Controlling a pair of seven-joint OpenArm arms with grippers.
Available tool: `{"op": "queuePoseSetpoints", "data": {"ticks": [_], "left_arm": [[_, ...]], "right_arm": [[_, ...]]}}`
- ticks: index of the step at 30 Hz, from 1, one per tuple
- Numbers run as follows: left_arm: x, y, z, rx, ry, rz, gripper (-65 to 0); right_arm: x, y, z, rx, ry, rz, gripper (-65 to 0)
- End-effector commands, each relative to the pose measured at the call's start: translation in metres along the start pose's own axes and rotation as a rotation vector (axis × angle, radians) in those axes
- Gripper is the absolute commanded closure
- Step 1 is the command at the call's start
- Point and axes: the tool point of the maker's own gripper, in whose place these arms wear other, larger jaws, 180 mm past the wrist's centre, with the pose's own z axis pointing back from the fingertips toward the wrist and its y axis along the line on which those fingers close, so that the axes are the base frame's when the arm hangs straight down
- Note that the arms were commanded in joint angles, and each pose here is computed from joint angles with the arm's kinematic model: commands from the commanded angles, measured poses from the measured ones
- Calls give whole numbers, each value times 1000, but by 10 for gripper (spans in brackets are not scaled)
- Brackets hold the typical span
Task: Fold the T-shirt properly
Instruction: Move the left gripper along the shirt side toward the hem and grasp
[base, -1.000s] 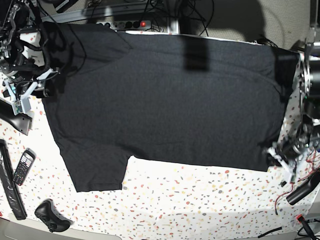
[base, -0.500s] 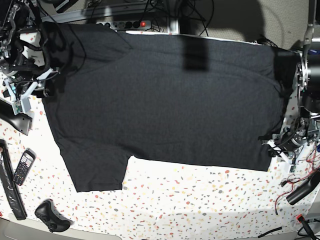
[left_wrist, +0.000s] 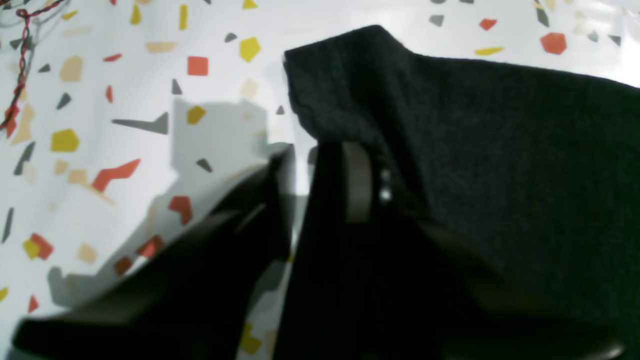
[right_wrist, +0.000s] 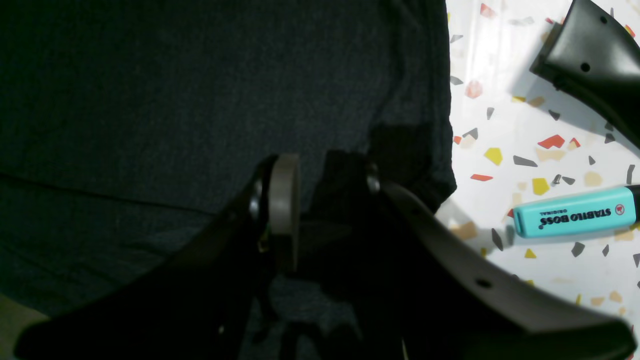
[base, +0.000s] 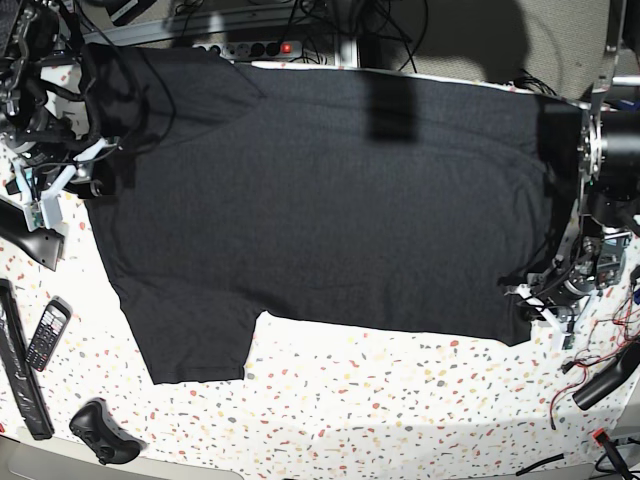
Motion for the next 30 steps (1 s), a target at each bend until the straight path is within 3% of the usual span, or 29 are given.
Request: {"op": "queuePoseSetpoints", "data": {"ticks": [1,4,10,14,21,22,24,30], "left_arm": [[21,2,1,-2,-35,-9,-79],[21,8,2,22,-36,-6,0],[23,40,6,200,-68,6,0],[17,39,6,196,-54,8,0],[14,44,8,205,-38,7,0],[14,45,9,207,-38,7,-36],[15,50,11,216,-44,5,-193],[34,69,23,242,-92,14,-204]], "right_arm": [[13,-3,4,-5,-39,22,-167],[14,-3,4,-5,-40,22,-167],[24,-3,5,-4,-100,22,-167],[45,-4,7,-7,-196,25,-167],[52,-7,5,-15,-176,31,-167],[51,-7,5,-15,-175,31,-167],[50,-8,5,-16,-168,31,-167],[45,-8,4,-16,-139,30,-167]]}}
